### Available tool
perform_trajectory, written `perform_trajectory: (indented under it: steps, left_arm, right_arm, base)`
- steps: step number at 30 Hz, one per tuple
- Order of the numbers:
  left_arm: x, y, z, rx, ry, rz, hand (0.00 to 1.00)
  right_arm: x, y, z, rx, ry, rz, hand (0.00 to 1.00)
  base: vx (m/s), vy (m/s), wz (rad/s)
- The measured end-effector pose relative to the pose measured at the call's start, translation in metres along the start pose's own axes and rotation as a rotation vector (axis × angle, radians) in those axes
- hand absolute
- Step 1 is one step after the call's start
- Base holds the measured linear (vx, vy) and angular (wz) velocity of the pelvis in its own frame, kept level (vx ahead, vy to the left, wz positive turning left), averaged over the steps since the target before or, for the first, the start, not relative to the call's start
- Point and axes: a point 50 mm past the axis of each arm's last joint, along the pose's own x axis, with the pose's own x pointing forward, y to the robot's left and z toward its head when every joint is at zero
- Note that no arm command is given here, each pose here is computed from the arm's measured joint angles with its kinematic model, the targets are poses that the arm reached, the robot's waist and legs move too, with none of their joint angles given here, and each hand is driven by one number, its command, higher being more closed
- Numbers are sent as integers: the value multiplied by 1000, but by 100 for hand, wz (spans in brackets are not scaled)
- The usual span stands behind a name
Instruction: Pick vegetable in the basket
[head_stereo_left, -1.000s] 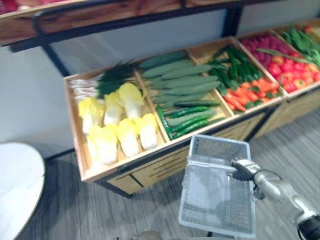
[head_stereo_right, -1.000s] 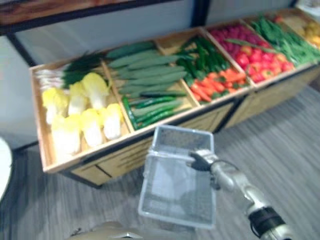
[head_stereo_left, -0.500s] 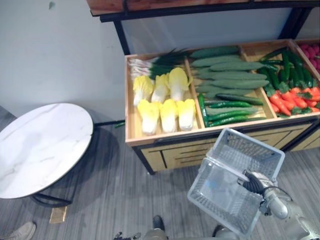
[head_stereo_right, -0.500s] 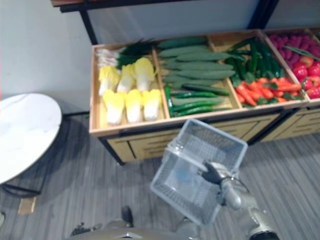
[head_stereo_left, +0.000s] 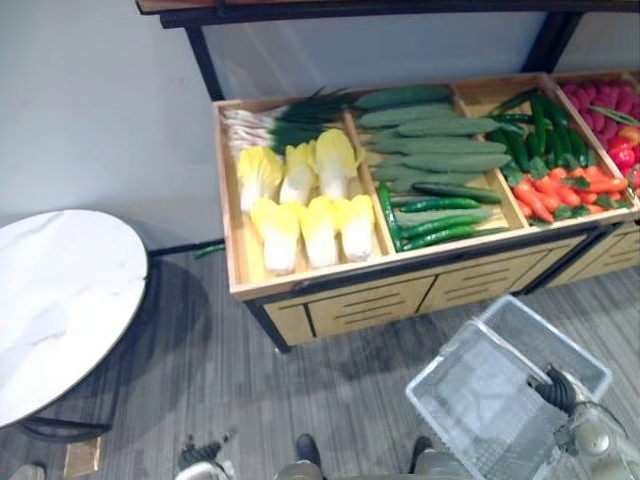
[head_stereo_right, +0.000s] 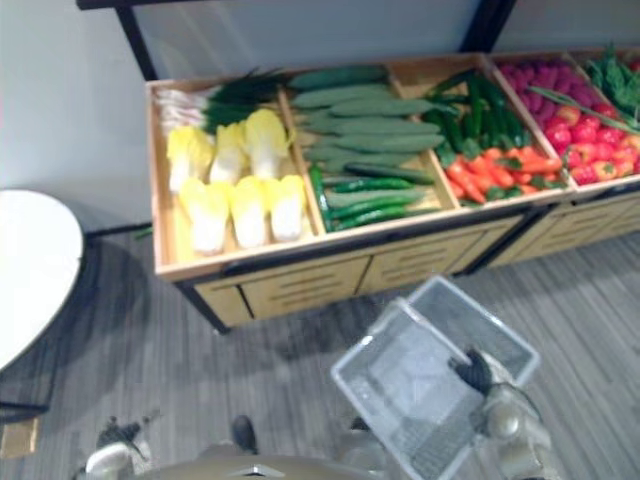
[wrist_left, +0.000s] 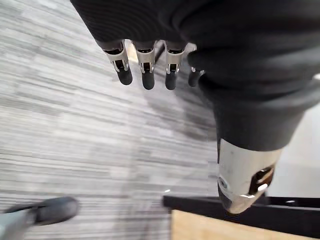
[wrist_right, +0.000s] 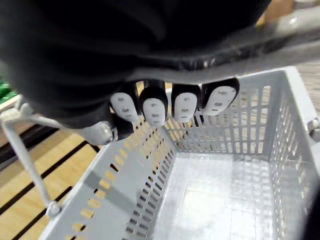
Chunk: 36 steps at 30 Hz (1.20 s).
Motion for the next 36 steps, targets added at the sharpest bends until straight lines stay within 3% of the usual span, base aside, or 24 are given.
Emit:
perform_trajectory:
  steps: [7,11,15,22,29,36]
  left_arm:
    - [-24,-4,75,-245,-361,62,0]
    - [-42,-13,102,-320,-489,64,0]
    - [-58,-12,131,-325,-637,113,0]
    - [-61,-12,150,-356,-702,190,0]
    - [-34,-13,188,-274,-714,253,0]
    - [-27,-11,241,-275,-754,296,0]
  right_arm:
    - [-23,20,-46,138,217,3,100]
    - [-32,29,-61,195,296,2,100]
    - [-34,44,-64,252,332,33,100]
    - [-29,50,-57,262,321,32,100]
    - [-11,52,-30,225,225,68,100]
    - [14,40,8,174,73,53,100]
  base:
    - [61,-26,11]
    - [22,-22,11]
    - [-6,-1,-1]
    - [-9,8,-20]
    - [29,-7,-27]
    - [45,2,-32]
